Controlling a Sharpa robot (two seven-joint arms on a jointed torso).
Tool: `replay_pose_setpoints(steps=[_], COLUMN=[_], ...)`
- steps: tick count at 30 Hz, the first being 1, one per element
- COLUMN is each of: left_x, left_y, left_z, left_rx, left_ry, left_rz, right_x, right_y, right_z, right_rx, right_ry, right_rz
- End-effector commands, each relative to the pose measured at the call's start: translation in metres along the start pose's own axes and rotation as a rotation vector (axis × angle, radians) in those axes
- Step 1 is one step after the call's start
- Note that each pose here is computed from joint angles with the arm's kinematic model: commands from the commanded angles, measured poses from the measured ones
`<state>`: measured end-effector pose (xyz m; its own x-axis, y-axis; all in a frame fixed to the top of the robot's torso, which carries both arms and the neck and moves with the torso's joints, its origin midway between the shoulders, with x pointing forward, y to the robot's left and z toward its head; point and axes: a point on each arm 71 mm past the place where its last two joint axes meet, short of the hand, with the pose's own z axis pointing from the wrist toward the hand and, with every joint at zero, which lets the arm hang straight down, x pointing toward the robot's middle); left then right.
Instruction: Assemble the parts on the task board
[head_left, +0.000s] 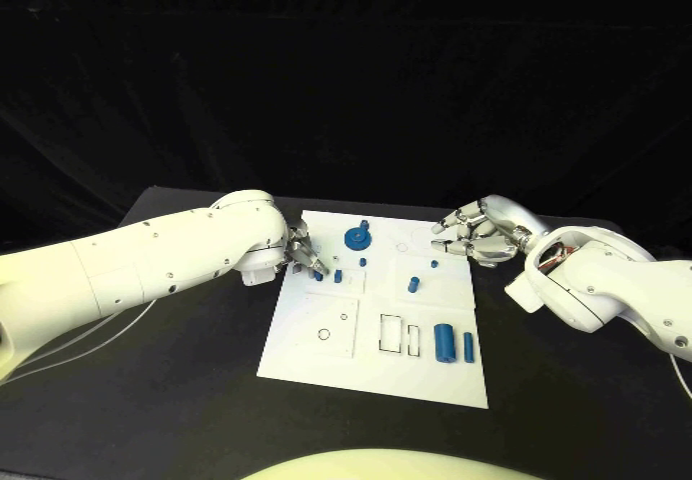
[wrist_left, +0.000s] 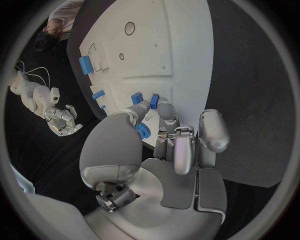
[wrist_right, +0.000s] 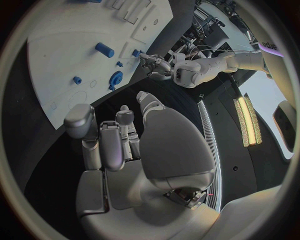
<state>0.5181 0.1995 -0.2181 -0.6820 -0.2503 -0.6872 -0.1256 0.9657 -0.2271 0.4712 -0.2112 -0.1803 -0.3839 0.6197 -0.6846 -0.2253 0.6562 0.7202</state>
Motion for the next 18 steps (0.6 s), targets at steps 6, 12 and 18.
replay_pose_setpoints(steps=[6, 12, 18], left_x=[0.0011, 0.0005, -0.0007], left_y=[0.0019, 0.0030, 0.0019], left_z=[0.0005, 0.0005, 0.0003], left_rx=[-0.018, -0.022, -0.006], left_ry=[0.022, 0.018, -0.001], left_rz=[0.014, 0.011, -0.013], right_x=[0.0013, 0.0011, 0.0011], right_y=[0.0006, 0.0004, 0.0004], right_z=[-0.0004, -0.0006, -0.0005], right_rx=[-0.008, -0.008, -0.008], right_ry=[0.014, 0.013, 0.013], right_rz=[-0.003, -0.003, -0.003])
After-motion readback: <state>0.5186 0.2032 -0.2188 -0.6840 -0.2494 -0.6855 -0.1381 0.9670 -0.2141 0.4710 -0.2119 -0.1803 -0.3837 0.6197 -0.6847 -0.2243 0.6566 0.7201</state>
